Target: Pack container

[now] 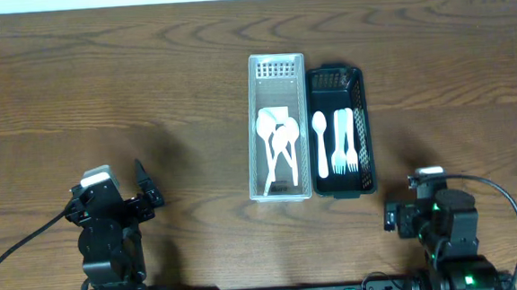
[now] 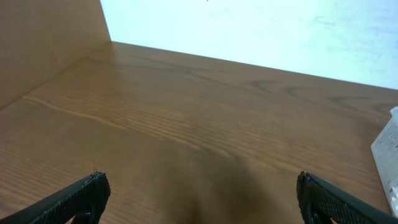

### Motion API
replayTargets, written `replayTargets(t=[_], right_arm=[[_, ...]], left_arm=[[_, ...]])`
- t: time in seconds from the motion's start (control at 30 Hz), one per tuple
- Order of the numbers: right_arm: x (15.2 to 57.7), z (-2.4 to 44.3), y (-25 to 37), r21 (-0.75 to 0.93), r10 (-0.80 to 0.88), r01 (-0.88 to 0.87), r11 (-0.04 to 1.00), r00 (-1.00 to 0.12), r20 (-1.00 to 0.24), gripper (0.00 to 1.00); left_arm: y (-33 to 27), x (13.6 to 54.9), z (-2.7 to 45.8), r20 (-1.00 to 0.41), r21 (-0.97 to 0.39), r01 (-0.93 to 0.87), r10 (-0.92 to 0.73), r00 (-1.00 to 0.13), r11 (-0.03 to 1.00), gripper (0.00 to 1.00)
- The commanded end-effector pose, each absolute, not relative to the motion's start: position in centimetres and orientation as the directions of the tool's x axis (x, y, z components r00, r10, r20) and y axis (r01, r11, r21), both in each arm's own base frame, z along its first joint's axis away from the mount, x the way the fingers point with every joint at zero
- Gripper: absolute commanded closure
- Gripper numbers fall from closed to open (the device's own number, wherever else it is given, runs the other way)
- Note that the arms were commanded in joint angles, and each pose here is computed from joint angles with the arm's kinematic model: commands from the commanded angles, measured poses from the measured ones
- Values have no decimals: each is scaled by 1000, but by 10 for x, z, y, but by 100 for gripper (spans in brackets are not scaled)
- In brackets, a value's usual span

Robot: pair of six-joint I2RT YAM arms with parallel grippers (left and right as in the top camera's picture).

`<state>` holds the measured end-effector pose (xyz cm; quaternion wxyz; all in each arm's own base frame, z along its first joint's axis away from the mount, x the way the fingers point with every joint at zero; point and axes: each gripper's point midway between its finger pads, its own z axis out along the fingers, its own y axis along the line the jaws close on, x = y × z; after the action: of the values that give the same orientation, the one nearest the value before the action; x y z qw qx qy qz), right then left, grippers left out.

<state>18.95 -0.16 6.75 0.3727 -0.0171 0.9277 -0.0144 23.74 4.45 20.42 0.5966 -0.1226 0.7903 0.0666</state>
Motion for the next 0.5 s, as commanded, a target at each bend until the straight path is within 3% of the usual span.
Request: replayTargets(t=[0.0,0.1,0.3,0.47], right_arm=[[190,83,-5,-76,-70,-19,997,-665,-743,1],[205,117,-5,-77,-69,-6,997,-519,-852,1],[229,220,-4,-63,-63,31,998,-20,-998,1],[237,238,-4,-53,-59,41,998,161,-985,1]], left_arm=[[45,237,208,-963,-26,-275,-98,-252,961,2],[45,237,208,-963,-26,-275,-98,-252,961,2],[45,237,208,-963,-26,-275,-98,-252,961,2],[45,237,208,-963,-26,-275,-98,-252,961,2]])
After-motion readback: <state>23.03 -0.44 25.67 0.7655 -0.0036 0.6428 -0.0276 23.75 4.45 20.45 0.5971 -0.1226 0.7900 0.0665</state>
